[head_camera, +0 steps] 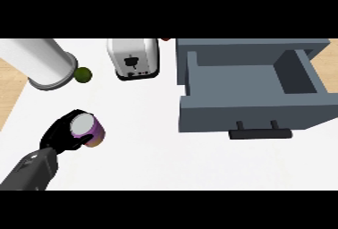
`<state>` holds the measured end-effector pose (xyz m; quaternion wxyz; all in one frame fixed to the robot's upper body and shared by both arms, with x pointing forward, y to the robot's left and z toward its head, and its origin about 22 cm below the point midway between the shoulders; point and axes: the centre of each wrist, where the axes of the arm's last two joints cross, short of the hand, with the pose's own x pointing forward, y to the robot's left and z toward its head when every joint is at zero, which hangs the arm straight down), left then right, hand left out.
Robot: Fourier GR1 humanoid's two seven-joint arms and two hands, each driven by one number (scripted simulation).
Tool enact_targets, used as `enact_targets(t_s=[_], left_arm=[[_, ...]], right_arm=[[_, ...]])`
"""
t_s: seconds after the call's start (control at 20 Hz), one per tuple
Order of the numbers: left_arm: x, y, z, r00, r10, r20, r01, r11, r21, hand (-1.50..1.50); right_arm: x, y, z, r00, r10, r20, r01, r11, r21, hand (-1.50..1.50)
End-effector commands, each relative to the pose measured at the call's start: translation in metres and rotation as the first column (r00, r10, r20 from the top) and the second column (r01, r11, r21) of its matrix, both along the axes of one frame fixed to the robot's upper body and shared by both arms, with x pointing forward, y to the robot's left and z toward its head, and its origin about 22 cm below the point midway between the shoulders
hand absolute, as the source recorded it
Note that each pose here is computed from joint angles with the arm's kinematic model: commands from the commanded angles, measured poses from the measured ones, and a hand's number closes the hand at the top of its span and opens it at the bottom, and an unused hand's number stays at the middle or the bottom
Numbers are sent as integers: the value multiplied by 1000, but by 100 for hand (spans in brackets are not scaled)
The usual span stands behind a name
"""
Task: Pick up the can, place it into the drawer and close the drawer
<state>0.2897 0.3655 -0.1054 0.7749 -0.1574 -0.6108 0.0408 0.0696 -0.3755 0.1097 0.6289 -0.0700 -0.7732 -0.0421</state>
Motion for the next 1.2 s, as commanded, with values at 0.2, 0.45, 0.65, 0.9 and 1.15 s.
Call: enact_targets(t_s=[0.2, 0.45, 0.65, 0.9, 1.15], left_arm=[[16, -25, 4, 985, -91, 146, 104, 991, -87, 150], [37, -34, 24, 968, -158, 197, 184, 975, -123, 150], [41, -92, 13, 980, 95, 174, -74, 990, -124, 150], [55, -126, 34, 953, 222, 204, -202, 972, -116, 150], [69, -154, 85, 932, 191, 307, -175, 981, -80, 150]], right_arm=[[-18, -3, 4, 1000, 5, 21, -5, 1000, 8, -150], [-3, -9, 5, 1000, -21, -2, 21, 1000, 6, -150], [-12, 4, 6, 999, -42, -1, 42, 999, 6, -150], [-19, -6, 2, 998, -62, 5, 62, 998, 14, -150], [-12, 4, 6, 998, -67, -6, 67, 998, 14, -150]])
